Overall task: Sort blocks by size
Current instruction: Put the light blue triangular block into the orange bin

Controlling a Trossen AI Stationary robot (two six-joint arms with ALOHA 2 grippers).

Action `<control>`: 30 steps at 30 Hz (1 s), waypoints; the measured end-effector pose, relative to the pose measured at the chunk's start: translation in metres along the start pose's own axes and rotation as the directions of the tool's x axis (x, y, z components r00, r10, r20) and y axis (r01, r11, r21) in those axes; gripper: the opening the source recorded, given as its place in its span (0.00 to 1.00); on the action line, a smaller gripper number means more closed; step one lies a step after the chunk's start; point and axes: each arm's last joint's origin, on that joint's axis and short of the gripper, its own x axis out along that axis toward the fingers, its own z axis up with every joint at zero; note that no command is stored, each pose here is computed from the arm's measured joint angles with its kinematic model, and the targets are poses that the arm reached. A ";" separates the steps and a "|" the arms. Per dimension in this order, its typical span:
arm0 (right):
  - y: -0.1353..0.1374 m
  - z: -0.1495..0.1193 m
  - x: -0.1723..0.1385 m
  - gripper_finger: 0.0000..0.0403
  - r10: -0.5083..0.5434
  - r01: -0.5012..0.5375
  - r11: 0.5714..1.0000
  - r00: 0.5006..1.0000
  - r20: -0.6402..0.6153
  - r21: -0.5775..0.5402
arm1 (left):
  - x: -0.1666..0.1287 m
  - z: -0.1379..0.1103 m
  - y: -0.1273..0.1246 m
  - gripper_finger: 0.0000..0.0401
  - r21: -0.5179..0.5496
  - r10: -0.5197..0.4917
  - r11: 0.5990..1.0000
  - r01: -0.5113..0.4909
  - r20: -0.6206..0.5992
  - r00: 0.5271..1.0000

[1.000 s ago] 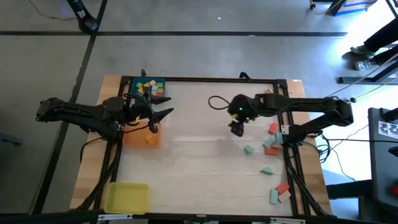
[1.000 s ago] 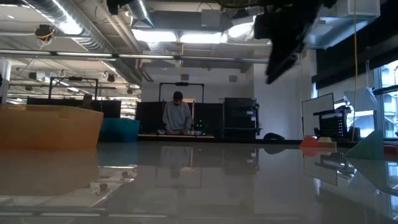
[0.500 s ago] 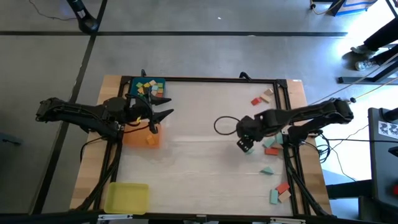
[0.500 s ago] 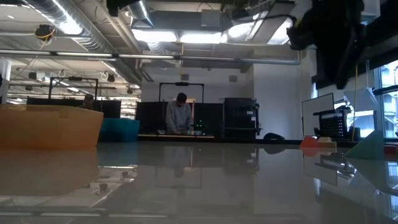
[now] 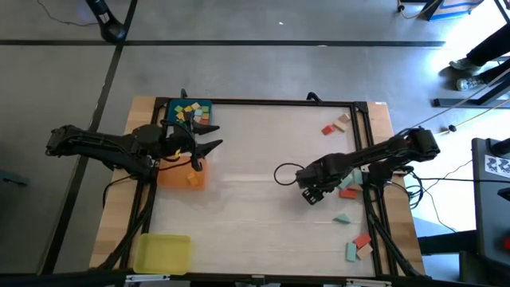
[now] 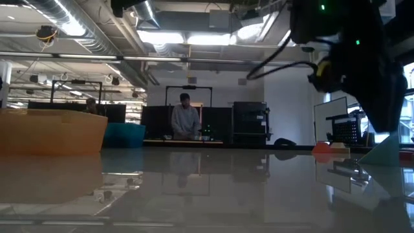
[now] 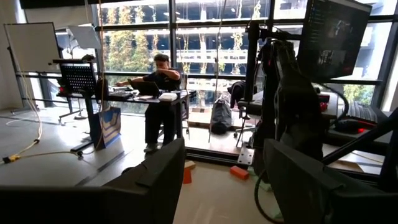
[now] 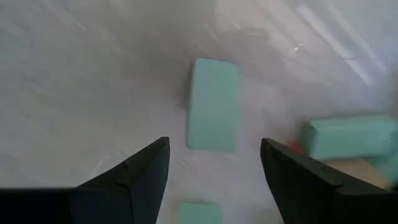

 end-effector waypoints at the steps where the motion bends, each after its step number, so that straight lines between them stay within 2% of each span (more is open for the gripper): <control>1: 0.000 0.000 0.005 0.62 0.017 -0.017 1.000 1.000 -0.001 -0.002 | 0.000 0.000 0.000 0.51 0.000 0.000 1.000 0.000 0.000 1.000; 13: -0.008 0.003 0.042 0.61 0.116 -0.116 0.993 0.993 0.000 -0.016 | 0.000 0.000 0.000 0.51 0.002 0.001 1.000 -0.001 0.002 1.000; 17: -0.011 0.002 0.046 0.52 0.097 -0.097 0.995 0.995 0.006 -0.027 | 0.000 0.000 0.000 0.51 0.001 0.001 1.000 -0.001 0.004 1.000; 22: -0.012 0.002 0.047 0.33 0.086 -0.085 0.993 0.996 0.015 -0.082 | 0.000 0.001 0.000 0.51 0.007 0.004 1.000 -0.004 0.008 1.000; 30: -0.008 0.003 0.036 0.33 0.071 -0.065 0.978 0.997 0.021 -0.199 | 0.000 0.002 0.000 0.51 0.007 0.003 1.000 -0.003 0.014 1.000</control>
